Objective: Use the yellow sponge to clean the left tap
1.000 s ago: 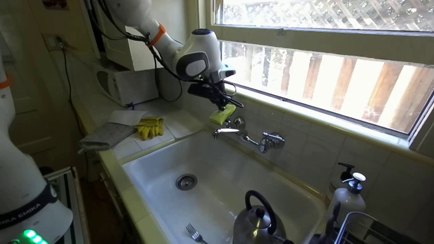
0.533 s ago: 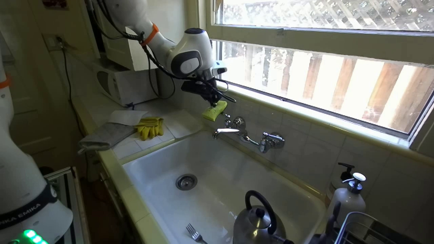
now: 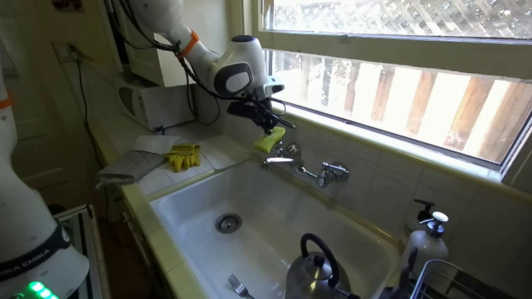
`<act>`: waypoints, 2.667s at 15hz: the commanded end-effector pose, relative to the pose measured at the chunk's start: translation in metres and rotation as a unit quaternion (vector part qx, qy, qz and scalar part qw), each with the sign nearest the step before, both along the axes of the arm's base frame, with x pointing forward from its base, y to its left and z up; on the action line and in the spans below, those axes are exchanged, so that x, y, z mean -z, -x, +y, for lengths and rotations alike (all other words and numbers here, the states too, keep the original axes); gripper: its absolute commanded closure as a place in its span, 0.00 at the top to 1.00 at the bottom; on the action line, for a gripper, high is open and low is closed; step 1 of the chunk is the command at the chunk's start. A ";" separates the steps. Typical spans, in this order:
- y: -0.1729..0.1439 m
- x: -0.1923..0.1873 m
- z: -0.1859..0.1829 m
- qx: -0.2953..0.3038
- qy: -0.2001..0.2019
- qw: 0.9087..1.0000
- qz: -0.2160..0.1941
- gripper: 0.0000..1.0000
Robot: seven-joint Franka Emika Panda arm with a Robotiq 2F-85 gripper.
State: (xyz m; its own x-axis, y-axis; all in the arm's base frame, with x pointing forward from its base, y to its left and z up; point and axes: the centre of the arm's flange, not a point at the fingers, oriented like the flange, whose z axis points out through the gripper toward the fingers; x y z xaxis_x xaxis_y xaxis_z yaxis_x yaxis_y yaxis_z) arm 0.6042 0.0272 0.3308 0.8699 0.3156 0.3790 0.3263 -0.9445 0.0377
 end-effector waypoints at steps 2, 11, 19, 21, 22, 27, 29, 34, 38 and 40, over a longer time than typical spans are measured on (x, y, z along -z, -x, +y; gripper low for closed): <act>0.004 0.004 -0.036 0.034 0.012 0.999 0.009 0.01; 0.006 0.001 0.007 0.001 0.003 1.000 0.011 0.01; 0.005 0.005 0.028 -0.016 0.004 1.000 0.013 0.01; 0.004 0.004 0.021 -0.008 0.005 1.000 0.013 0.01; 0.004 0.004 0.015 -0.002 0.006 1.000 0.013 0.01; 0.010 0.011 -0.021 0.033 0.014 0.999 0.018 0.01; 0.012 0.013 -0.034 0.044 0.018 0.999 0.024 0.01; 0.016 0.010 -0.044 0.058 0.017 0.998 0.030 0.01; 0.022 0.000 -0.048 0.061 0.016 0.997 0.035 0.01; 0.030 -0.007 -0.049 0.058 0.018 0.997 0.051 0.01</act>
